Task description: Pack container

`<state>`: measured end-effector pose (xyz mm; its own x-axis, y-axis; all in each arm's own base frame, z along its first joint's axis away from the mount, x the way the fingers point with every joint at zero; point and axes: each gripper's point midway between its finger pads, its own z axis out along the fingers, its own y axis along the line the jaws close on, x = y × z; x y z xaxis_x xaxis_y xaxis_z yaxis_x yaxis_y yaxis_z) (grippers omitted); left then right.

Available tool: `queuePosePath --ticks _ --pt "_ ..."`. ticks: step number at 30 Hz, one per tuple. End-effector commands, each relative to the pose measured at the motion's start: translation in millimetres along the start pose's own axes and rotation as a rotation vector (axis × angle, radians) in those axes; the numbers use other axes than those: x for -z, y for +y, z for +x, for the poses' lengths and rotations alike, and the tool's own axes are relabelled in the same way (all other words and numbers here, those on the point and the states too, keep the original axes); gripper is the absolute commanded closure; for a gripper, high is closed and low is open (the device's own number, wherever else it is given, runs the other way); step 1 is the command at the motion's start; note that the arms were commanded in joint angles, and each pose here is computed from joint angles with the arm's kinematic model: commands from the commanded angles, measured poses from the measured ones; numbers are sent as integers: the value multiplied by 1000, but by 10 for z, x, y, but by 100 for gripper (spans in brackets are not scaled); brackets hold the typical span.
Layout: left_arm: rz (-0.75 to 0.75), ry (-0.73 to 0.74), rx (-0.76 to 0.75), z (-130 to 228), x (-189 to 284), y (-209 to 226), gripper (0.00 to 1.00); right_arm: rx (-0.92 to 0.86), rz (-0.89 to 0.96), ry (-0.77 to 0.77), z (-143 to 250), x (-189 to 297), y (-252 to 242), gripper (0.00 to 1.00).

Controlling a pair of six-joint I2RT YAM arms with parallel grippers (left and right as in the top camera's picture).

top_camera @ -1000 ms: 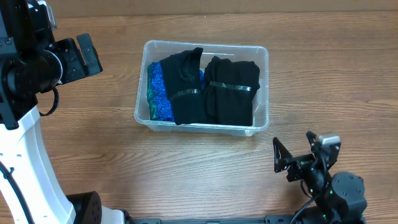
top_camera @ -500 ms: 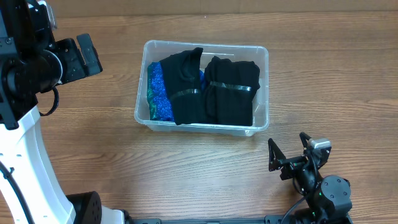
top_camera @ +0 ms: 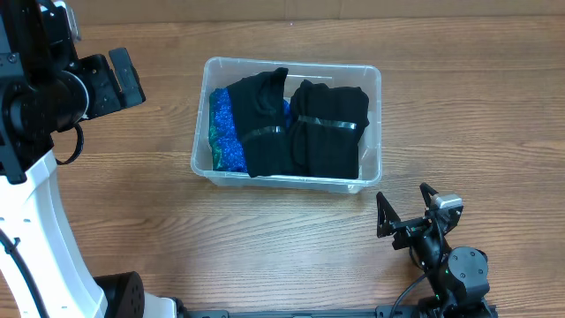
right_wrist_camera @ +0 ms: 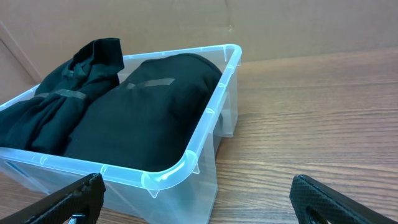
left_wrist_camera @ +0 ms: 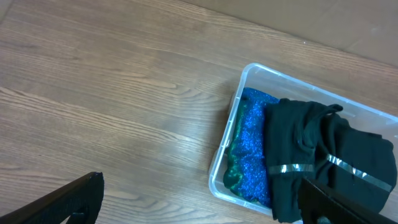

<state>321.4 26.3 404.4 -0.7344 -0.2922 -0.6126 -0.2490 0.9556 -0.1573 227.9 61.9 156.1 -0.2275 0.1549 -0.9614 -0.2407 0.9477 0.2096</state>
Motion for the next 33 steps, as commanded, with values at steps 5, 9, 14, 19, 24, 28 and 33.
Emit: queuePosePath --ticks 5,9,14,19,24,28,33 --pt "-9 -2 -19 -14 -9 23 0 -4 -7 -10 1 -3 5 0" --pt "-9 -2 -19 -14 -9 23 0 -4 -7 -10 1 -3 5 0" --pt "-9 -3 -19 -15 -9 23 0 -4 -7 -10 1 -3 5 0" --pt "-9 -2 -19 -14 -9 23 0 -4 -7 -10 1 -3 5 0" --pt "-3 -28 -21 -2 100 19 0 -4 -7 -10 1 -3 5 0" --pt "11 -36 -34 177 281 4 0 -4 -7 -10 1 -3 5 0" --pt "-38 -71 -37 455 383 165 0 -4 -7 -10 1 -3 5 0"
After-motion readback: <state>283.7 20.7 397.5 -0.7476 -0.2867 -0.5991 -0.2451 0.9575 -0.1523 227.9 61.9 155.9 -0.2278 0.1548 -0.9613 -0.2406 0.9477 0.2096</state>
